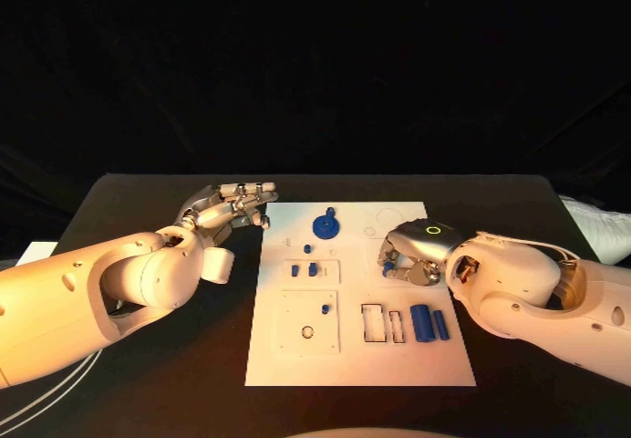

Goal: Assemble the parts on the task board

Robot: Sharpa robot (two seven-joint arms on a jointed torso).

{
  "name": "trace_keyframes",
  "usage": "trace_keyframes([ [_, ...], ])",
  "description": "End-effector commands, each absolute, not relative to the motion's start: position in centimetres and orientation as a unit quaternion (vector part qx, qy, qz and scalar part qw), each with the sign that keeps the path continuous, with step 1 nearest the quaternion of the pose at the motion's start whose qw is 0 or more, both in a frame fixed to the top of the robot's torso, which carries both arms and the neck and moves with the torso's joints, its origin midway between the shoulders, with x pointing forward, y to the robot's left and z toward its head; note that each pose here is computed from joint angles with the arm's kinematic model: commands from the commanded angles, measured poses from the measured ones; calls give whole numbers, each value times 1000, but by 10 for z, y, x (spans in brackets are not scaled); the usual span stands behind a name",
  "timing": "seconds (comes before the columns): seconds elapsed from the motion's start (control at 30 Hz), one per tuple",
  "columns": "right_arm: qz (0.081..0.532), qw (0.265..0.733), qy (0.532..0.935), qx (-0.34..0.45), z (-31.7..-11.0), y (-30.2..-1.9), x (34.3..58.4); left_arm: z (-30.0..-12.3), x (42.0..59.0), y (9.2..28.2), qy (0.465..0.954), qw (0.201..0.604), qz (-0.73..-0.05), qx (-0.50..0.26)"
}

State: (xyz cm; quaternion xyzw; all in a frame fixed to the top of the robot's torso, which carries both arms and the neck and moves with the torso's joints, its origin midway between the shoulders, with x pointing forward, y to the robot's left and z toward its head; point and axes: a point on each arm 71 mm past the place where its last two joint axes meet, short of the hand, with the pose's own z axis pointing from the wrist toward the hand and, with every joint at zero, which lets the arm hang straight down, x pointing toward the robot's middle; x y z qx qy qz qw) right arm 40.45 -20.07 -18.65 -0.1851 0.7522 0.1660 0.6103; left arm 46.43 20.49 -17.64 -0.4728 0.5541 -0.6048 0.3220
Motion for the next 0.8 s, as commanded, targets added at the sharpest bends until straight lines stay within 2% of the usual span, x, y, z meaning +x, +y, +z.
trace_keyframes([
  [0.03,168,619,744,-186,-189,-201,403,-176,464,203,555,316,-612,-467],
  [0.23,198,636,728,-162,-180,-199,398,-176,463,203,556,316,-611,-467],
  [0.5,248,648,706,-142,-150,-190,384,-178,463,205,556,318,-609,-468],
  [0.67,284,644,696,-140,-138,-175,372,-178,463,204,556,317,-609,-468],
  [0.8,322,625,697,-141,-137,-156,361,-179,462,203,557,315,-610,-467],
])
